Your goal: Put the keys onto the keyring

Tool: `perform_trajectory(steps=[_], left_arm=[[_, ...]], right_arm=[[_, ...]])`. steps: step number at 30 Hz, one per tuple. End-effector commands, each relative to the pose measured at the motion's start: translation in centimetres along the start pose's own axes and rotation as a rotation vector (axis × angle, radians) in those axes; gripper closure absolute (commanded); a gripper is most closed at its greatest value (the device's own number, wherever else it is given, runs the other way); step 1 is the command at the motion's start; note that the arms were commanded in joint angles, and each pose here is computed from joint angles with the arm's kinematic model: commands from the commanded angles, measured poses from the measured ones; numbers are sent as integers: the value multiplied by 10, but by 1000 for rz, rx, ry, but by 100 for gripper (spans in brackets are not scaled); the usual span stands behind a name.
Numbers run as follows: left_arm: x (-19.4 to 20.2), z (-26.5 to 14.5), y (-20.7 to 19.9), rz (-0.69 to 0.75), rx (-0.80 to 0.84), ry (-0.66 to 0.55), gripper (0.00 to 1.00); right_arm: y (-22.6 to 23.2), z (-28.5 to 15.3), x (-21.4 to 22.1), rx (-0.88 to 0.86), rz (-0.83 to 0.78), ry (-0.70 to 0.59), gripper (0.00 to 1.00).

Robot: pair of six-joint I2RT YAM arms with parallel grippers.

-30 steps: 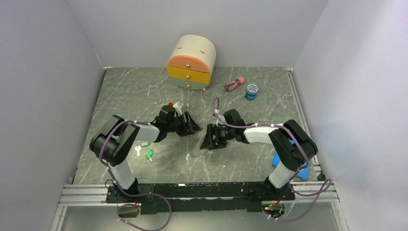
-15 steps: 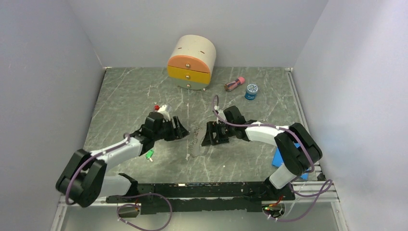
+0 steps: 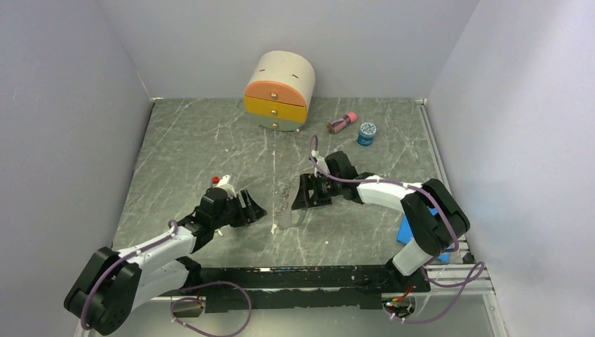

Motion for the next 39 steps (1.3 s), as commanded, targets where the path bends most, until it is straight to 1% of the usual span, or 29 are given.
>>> perform_trajectory(steps=[1, 7, 10, 16, 18, 22, 24, 29, 34, 39], left_arm=[[-13, 10, -17, 0, 63, -19, 29], [-14, 27, -26, 15, 131, 47, 32], [-15, 36, -26, 18, 132, 77, 34], [-18, 47, -27, 26, 134, 91, 36], [-21, 50, -27, 32, 136, 93, 38], [-23, 57, -28, 41, 142, 111, 42], [-23, 60, -29, 46, 151, 121, 46], [-22, 68, -30, 40, 179, 152, 49], [-19, 75, -31, 14, 220, 182, 56], [-13, 72, -25, -8, 224, 165, 56]], right_arm=[[5, 1, -17, -28, -11, -47, 21], [4, 1, -15, -67, 40, -71, 23], [2, 1, -13, -61, 51, -69, 23], [-7, -4, -14, -119, 126, -101, 25], [-10, -4, -13, -137, 154, -107, 27], [-15, -3, -11, -136, 169, -96, 30], [-15, -3, -10, -136, 169, -94, 31], [-17, -4, -11, -118, 164, -91, 31], [-15, -2, -11, -125, 164, -79, 34], [-9, 6, -9, -122, 171, -59, 39]])
Point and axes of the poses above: each gripper's point midway between its finger pads, its own z axis out along the fingers, its own y axis along the line the jaws close on, x = y × z, the point moved 8 cm from there along -z, back along the fingers, and after that the axes turned 7 degrees about -z, right-handed, at the moved point
